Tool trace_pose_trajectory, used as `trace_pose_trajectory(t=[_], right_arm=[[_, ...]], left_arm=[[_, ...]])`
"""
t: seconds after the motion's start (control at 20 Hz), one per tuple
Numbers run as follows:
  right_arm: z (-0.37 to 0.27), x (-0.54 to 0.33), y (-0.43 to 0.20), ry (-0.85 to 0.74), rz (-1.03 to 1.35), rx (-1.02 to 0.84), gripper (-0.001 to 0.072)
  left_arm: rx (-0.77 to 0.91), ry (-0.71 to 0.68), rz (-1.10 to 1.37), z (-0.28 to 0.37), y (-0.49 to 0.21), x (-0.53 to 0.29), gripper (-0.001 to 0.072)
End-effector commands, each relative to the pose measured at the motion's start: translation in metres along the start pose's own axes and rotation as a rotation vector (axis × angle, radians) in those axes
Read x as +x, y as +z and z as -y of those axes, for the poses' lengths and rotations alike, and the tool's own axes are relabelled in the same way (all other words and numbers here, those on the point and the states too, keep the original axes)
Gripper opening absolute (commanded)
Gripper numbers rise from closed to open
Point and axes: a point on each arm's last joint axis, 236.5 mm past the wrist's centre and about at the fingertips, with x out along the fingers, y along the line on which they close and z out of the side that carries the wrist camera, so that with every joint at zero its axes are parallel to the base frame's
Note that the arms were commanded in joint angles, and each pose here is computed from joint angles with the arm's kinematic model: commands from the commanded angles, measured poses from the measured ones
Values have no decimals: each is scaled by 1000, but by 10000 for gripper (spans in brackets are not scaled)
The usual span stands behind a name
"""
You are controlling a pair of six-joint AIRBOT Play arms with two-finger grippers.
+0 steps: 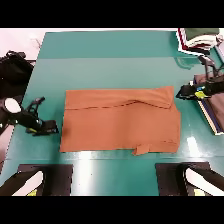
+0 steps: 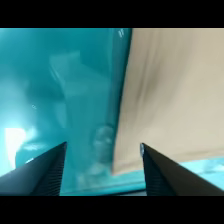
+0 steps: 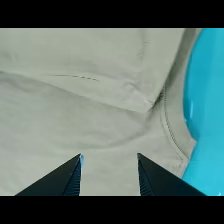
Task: Fold the shirts.
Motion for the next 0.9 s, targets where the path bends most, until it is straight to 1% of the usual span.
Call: trace_pose_trajectory(t=[0.0,0.1,0.45,0.5,0.55,0.6,0.65,0.8,0.85], right_arm=[[1,-21,3,35,69,38,397],[0,-24,3,35,78,38,397],[-1,-24,-2,38,58,37,397],[-1,-23,-5,39,42,37,397],[1,-22,-8,33,30,36,397],[2,-18,-15,30,6,35,397],[7,-13,-26,25,-31,45,397],[28,8,-90,25,-245,112,397],[35,14,-118,39,-333,155,414]], left_arm=[[-65,-113,-50,19,-31,26,536],[-87,-167,-59,31,-35,31,536],[-25,-145,-125,40,-57,44,534],[-25,-145,-120,40,-56,44,498],[-21,-145,-115,41,-54,44,245],[-21,-145,-108,41,-52,43,68],[-17,-145,-102,41,-50,42,20],[18,-151,-70,46,-38,30,20],[30,-154,-54,49,-33,25,20]])
